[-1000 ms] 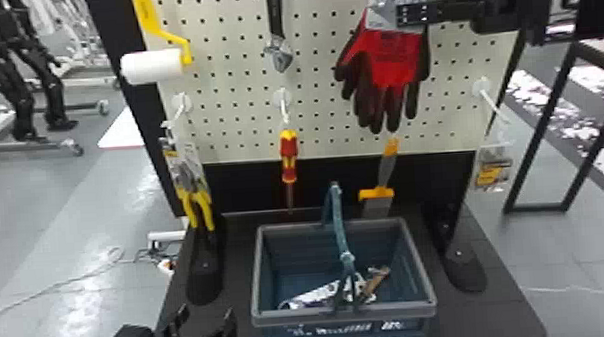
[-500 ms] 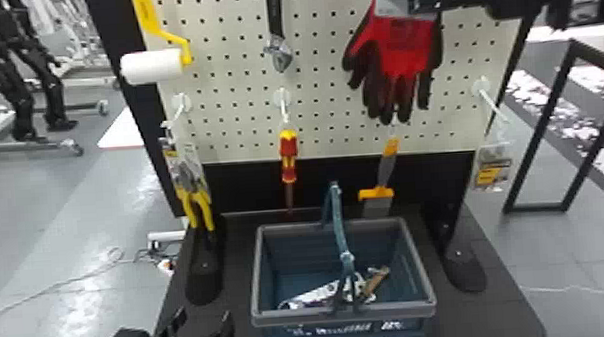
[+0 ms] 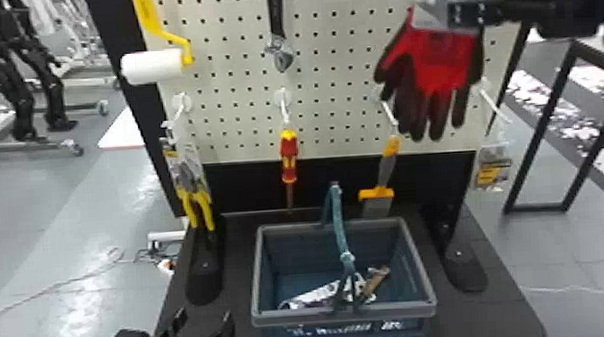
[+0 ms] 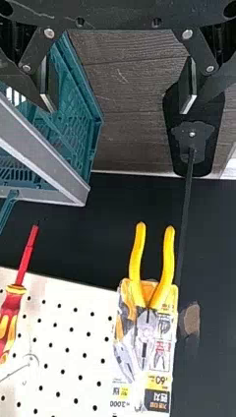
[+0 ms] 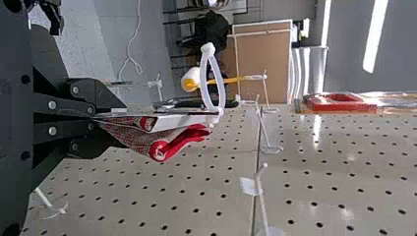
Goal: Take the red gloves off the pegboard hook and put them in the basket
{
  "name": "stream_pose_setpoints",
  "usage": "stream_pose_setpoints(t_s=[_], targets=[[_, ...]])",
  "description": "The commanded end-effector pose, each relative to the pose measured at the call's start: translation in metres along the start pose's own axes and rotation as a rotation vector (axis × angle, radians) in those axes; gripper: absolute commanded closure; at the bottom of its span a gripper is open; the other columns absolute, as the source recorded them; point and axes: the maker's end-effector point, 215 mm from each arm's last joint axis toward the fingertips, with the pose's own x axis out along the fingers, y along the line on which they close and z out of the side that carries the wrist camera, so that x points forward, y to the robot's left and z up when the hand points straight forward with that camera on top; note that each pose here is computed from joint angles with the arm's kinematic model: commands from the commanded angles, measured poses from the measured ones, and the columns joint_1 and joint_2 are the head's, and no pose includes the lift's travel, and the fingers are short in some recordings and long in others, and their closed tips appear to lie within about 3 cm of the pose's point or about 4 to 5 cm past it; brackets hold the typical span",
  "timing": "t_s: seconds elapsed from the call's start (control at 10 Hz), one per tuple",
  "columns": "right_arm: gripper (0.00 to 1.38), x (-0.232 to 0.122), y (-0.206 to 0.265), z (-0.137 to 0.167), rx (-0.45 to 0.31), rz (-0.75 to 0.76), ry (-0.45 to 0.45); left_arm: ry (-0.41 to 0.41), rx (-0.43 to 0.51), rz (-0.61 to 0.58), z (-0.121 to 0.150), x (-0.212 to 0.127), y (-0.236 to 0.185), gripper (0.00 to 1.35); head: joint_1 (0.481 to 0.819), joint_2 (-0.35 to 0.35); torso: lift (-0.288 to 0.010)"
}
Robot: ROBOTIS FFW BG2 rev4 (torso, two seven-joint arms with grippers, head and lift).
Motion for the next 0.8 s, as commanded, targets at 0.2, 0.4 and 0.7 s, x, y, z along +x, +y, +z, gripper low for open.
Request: stream_pose_setpoints(t_s=[0.2,0.4,0.7], targets=[[1.29,-0.010,0.001,-0.090,0.188,-0.060,-0.063,-0.001,-0.003,0.001,0.000,-0.001,-0.001,0.34,0.549,0.000,-0.100],[1.29,-0.010,-0.003,-0.146,0.285,-0.091,-0.071,-0.002,-0.003,0.008,-0.002,-0.004,0.003,0.34,0.549,0.000,-0.100],[1.29,0.011,0.013,-0.211,0.419,-0.066,-0.087,-0.004,-0.003,0.010,-0.001,-0.004,0.004,0.34,0.549,0.000,-0.100]])
